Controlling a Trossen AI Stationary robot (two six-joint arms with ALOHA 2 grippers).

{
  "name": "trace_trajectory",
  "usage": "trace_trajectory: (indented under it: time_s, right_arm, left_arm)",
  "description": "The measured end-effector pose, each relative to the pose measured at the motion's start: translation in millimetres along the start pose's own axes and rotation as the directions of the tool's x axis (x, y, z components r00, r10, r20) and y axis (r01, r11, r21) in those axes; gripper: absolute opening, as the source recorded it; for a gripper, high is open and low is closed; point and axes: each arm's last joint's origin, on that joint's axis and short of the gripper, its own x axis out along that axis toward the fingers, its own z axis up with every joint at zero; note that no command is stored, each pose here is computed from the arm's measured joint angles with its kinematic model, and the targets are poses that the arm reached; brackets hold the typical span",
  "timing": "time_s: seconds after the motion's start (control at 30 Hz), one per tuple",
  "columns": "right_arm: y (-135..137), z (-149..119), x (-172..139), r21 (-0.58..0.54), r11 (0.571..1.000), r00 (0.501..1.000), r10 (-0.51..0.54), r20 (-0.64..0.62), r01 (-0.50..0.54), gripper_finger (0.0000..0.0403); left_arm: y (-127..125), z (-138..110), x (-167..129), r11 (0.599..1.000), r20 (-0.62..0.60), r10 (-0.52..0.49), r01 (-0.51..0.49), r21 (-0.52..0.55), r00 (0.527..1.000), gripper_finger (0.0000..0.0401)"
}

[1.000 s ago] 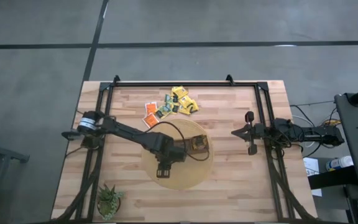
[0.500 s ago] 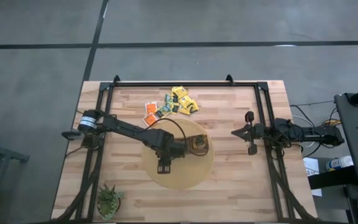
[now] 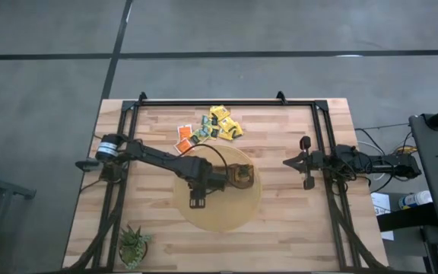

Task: Pick & Place Tea
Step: Put the white and orange tea bag into the wooden organizer

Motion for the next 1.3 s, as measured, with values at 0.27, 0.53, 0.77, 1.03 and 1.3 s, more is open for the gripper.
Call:
trace_trajectory:
  time_s: [0.27,0.53,0.77,1.03,1.3]
  right_arm:
    - [0.0,0.0,0.0,0.000,1.000,1.000,0.000,0.000,0.000,0.0009]
    - [0.0,-0.1,0.0,0.000,1.000,1.000,0.000,0.000,0.000,0.0008]
    - [0.0,-0.1,0.0,0.000,1.000,1.000,0.000,0.000,0.000,0.0009]
    - [0.0,-0.1,0.0,0.000,1.000,1.000,0.000,0.000,0.000,0.0009]
    - [0.0,-0.1,0.0,0.000,1.000,1.000,0.000,-0.001,0.000,0.0009]
  left_arm:
    - [7.8,6.2,-7.9,0.996,0.043,0.089,-0.090,0.011,0.995,0.0165]
    - [26.7,8.4,-8.0,0.970,0.054,0.244,-0.242,-0.035,0.968,0.0165]
    - [28.6,10.3,-10.1,0.985,0.053,0.166,-0.163,-0.047,0.985,0.0165]
    - [15.9,11.2,-11.7,0.999,0.061,0.029,-0.027,-0.028,0.998,0.0165]
    - [16.0,9.2,-34.9,0.990,0.071,0.142,-0.140,-0.024,0.987,0.0165]
